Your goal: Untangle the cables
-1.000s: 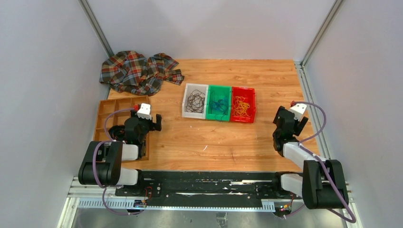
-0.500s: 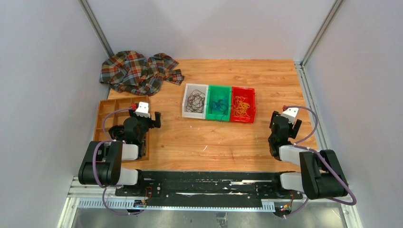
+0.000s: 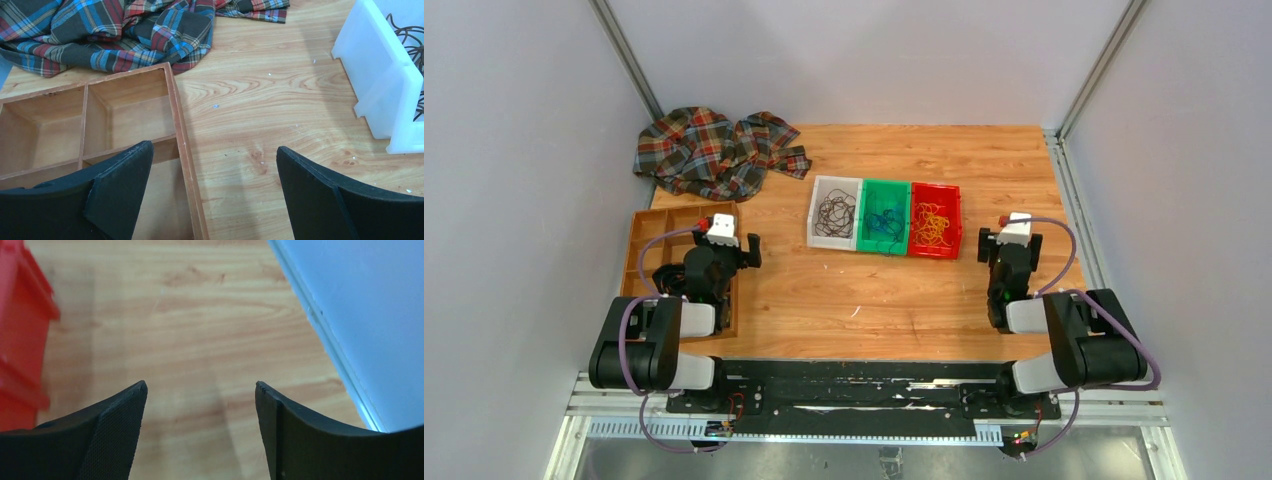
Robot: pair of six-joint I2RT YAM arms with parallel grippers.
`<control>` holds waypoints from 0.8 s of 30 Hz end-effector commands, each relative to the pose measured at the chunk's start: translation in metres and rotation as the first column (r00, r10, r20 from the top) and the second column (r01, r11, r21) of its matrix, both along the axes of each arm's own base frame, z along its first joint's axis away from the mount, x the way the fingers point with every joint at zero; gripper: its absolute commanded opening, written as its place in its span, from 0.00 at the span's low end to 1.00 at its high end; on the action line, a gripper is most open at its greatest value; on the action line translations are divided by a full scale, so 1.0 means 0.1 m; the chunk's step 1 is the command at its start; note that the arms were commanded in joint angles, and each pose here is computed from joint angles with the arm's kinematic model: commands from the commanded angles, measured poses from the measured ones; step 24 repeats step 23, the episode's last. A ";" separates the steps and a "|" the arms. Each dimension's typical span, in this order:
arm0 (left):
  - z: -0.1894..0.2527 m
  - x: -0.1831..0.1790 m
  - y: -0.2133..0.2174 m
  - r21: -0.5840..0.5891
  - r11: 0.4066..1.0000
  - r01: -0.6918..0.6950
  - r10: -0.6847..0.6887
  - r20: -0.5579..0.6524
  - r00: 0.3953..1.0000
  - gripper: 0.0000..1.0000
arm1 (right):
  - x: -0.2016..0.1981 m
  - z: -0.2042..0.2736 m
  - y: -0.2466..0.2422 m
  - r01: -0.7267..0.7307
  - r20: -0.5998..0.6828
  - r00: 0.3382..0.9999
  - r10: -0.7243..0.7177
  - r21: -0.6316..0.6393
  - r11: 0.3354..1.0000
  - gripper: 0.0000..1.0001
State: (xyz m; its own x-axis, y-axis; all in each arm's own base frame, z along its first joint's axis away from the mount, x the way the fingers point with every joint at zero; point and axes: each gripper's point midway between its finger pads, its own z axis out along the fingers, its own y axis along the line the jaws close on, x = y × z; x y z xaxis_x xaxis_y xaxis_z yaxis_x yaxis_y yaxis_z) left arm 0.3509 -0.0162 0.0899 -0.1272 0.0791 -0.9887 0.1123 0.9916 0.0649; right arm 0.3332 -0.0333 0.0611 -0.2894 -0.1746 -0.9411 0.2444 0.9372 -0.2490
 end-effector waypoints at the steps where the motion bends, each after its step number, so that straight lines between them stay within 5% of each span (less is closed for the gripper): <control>1: 0.15 0.09 0.06 -0.005 0.999 -0.033 0.033 0.046 0.998 0.98 | 0.15 0.12 -0.04 -0.007 0.026 1.000 0.006 0.064 0.998 0.79; 24: 0.14 0.09 0.07 -0.004 0.999 -0.034 0.034 0.045 0.998 0.98 | 0.15 0.12 -0.05 -0.011 0.043 0.999 0.009 0.059 0.998 0.79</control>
